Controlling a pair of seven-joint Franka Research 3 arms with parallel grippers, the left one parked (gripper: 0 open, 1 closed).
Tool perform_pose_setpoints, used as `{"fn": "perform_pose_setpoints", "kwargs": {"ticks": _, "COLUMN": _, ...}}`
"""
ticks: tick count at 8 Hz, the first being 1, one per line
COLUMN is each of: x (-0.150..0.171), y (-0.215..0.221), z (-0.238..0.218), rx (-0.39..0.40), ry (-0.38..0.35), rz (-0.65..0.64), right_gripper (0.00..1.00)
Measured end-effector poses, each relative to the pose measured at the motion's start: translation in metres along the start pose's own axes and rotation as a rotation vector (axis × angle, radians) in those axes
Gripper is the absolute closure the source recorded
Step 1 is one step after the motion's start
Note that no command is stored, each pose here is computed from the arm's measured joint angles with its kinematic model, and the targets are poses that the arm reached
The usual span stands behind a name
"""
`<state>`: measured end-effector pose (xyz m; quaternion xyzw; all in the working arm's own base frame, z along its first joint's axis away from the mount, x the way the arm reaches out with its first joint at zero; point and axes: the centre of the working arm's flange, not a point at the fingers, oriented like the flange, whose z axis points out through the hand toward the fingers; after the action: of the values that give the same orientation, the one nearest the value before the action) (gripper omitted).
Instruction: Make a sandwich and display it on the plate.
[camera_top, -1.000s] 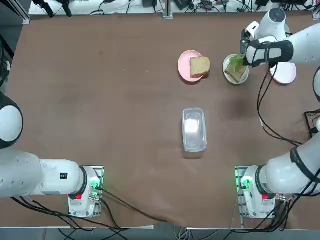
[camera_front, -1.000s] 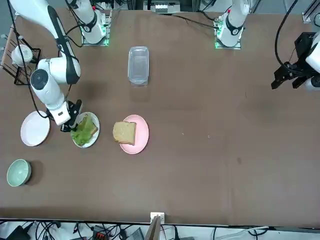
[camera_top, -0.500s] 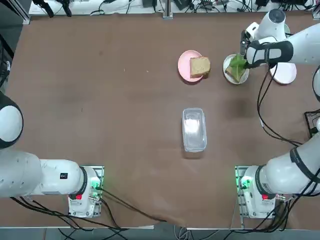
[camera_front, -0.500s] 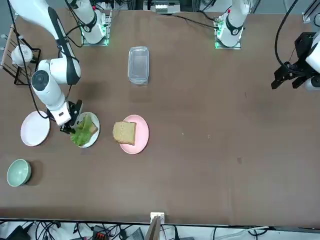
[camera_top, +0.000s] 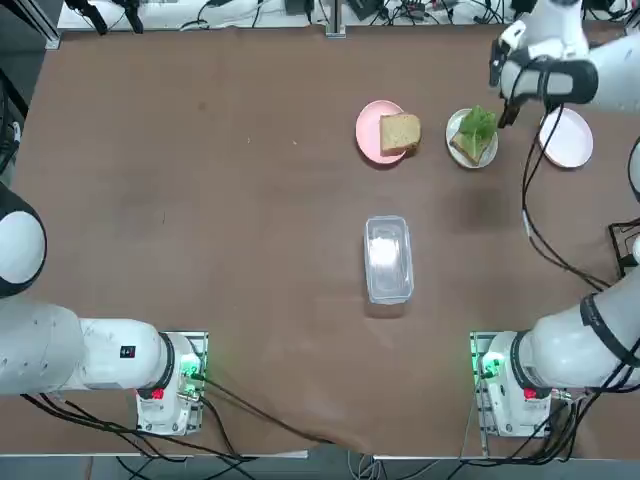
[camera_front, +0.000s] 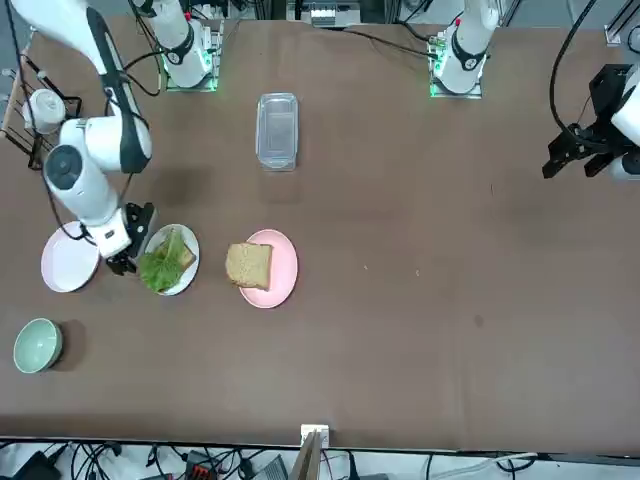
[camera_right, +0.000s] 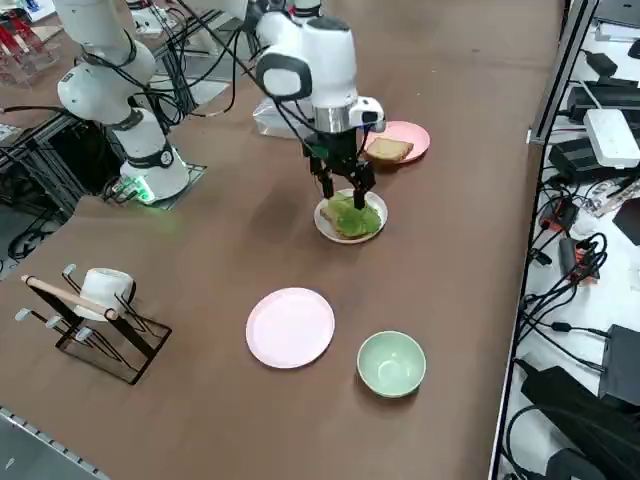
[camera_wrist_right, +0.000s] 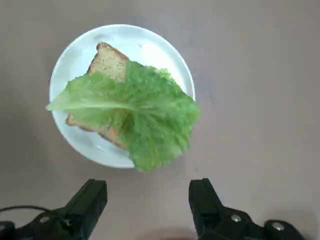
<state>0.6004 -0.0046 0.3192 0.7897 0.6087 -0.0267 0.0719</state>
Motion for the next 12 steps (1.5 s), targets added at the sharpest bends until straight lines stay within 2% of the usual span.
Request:
{"fn": "perform_pose_setpoints", "kwargs": {"ticks": 2, "x": 0.017, "y": 0.012, "z": -0.047, "rx": 0.035, "ry": -0.02, "rz": 0.138, "right_gripper": 0.0}}
{"fn": "perform_pose_setpoints", "kwargs": {"ticks": 4, "x": 0.052, "y": 0.013, "z": -0.081, "rx": 0.027, "ry": -0.022, "rz": 0.326, "right_gripper": 0.0}}
{"fn": "perform_pose_setpoints", "kwargs": {"ticks": 7, "x": 0.104, "y": 0.005, "z": -0.106, "rx": 0.01, "ry": 0.022, "rz": 0.641, "right_gripper": 0.0}}
{"fn": "perform_pose_setpoints", "kwargs": {"ticks": 9, "x": 0.133, "y": 0.002, "z": -0.1, "rx": 0.139, "ry": 0.117, "rz": 0.811, "right_gripper": 0.0}}
{"fn": "perform_pose_setpoints", "kwargs": {"ticks": 12, "x": 0.158, "y": 0.006, "z": -0.061, "rx": 0.362, "ry": 0.225, "rz": 0.987, "right_gripper": 0.0}}
